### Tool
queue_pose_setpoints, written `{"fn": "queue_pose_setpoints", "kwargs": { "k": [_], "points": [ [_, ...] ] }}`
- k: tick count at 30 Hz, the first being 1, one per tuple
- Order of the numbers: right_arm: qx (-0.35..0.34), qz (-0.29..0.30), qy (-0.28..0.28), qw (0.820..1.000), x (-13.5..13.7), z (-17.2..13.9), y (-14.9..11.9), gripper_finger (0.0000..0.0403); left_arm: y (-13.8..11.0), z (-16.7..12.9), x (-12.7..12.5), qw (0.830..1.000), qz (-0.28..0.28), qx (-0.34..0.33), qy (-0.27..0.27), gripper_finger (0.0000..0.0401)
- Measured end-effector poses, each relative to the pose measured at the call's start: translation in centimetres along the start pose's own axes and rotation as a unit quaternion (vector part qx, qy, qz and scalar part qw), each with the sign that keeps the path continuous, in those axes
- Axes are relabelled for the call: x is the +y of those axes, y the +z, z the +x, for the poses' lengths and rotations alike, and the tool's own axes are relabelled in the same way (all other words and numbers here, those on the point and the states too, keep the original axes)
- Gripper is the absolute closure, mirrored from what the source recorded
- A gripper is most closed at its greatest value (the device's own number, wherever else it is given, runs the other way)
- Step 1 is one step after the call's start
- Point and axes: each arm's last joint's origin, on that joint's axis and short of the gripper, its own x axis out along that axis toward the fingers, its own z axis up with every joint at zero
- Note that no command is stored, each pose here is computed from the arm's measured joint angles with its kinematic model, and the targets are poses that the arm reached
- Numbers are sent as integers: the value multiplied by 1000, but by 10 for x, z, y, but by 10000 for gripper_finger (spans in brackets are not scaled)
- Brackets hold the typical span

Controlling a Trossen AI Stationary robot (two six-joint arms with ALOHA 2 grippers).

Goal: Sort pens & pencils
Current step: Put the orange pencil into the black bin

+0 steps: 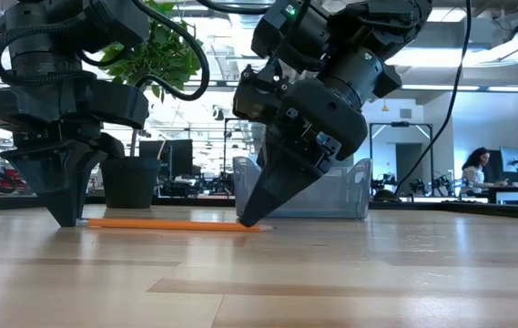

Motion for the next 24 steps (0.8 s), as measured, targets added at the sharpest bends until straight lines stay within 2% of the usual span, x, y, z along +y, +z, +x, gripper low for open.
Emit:
{"fn": "queue_pose_setpoints", "kwargs": {
  "k": [6, 18, 24],
  "points": [
    [-7, -1, -2, 1000, 0, 0, 1, 386, 0, 0, 0, 1000, -1, -3, 3, 376],
    [5, 9, -4, 1000, 0, 0, 0, 381, 1, 0, 0, 1000, -3, -8, 6, 376],
    [7, 19, -4, 1000, 0, 0, -1, 358, 2, 0, 0, 1000, -15, -9, 6, 376]
  ]
}}
